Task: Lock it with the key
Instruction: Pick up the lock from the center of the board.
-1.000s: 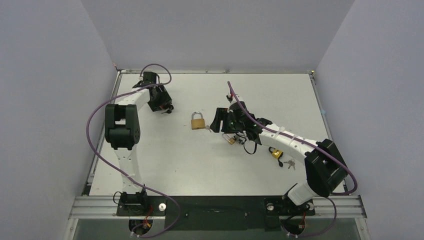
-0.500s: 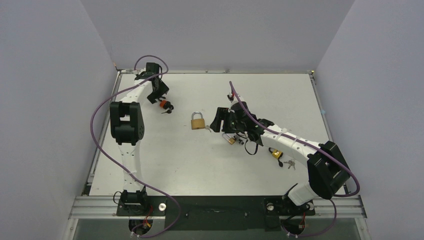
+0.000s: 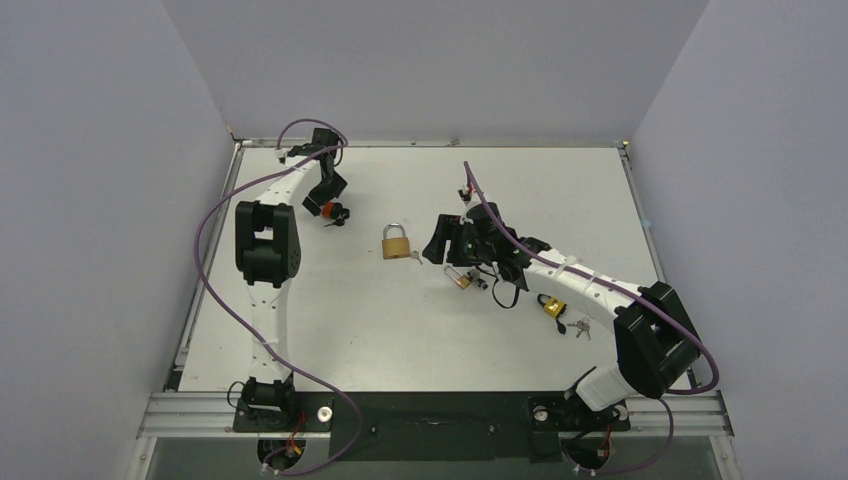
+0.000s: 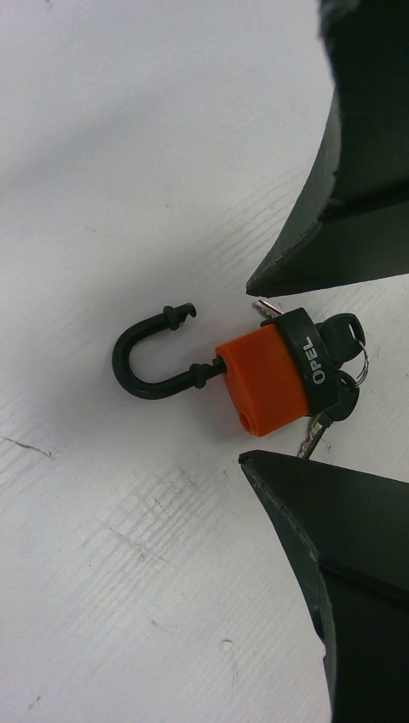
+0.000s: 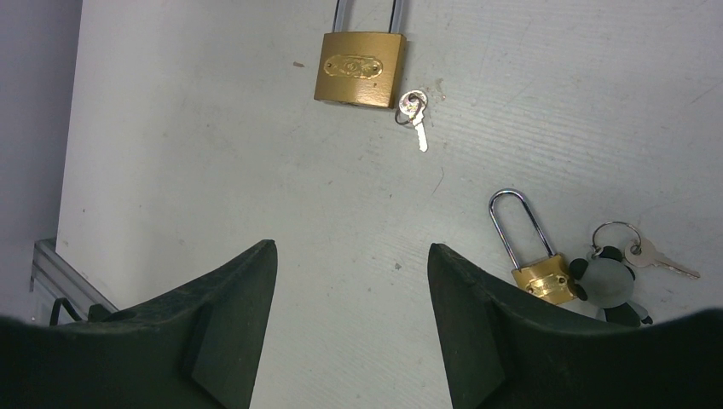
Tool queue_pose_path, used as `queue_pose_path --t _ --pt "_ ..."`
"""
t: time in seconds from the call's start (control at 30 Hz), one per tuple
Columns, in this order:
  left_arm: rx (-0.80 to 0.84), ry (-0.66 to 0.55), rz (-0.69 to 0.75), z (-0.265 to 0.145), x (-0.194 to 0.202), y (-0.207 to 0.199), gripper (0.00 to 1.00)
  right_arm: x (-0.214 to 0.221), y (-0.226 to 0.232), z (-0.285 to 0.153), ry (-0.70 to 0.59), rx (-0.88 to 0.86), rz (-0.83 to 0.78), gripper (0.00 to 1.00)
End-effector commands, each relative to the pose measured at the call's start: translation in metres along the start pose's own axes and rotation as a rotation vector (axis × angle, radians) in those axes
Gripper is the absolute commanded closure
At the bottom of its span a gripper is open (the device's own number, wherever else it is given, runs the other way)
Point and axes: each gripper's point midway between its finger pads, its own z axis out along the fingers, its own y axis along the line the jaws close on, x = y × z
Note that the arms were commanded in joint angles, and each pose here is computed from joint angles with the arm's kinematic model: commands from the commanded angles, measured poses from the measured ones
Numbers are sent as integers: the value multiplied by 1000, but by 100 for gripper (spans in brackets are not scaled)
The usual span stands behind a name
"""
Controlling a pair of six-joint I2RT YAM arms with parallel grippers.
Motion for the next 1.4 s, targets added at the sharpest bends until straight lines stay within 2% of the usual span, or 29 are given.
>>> queue_pose_path --t 0.0,0.3,0.43,0.5,0.57,0.6,0.63,0.7,0.73,0.9,0.93,0.97,1.0,1.1,1.37 --pt "1 16 -68 4 0 2 35 -18 13 -7 -62 -61 5 39" --pt "9 102 -143 19 19 2 37 -18 13 -9 -60 -68 16 39" --pt "9 122 -163 20 25 3 42 -19 15 -8 -64 -75 24 39" --pt "8 144 -171 22 31 4 52 -22 17 -8 -70 -84 31 39" --pt "19 168 -181 22 36 4 73 -24 20 -8 -77 -95 42 39" --pt "44 173 -189 18 36 0 78 -24 21 -8 -77 -99 45 39" --pt "42 182 -188 19 40 4 88 -25 22 -8 -79 -102 49 39" --pt "96 177 -201 13 35 -1 96 -34 27 -9 -113 -119 47 39" --pt "119 185 -200 4 35 0 99 -38 29 -10 -126 -119 46 39" --pt "324 156 -233 -50 14 -15 100 -60 39 -18 -203 -110 17 35" --pt "343 183 -226 -53 23 -11 100 -65 45 -21 -221 -116 8 34" --pt "420 172 -234 -76 14 -20 100 -68 49 -22 -233 -118 -3 33" --pt "430 195 -237 -79 23 -16 100 -74 54 -25 -256 -118 -16 31" --pt "584 202 -250 -130 22 -28 100 -86 65 -28 -312 -106 -40 30" --pt "832 215 -257 -238 31 -37 100 -120 92 -44 -467 -110 -52 29"
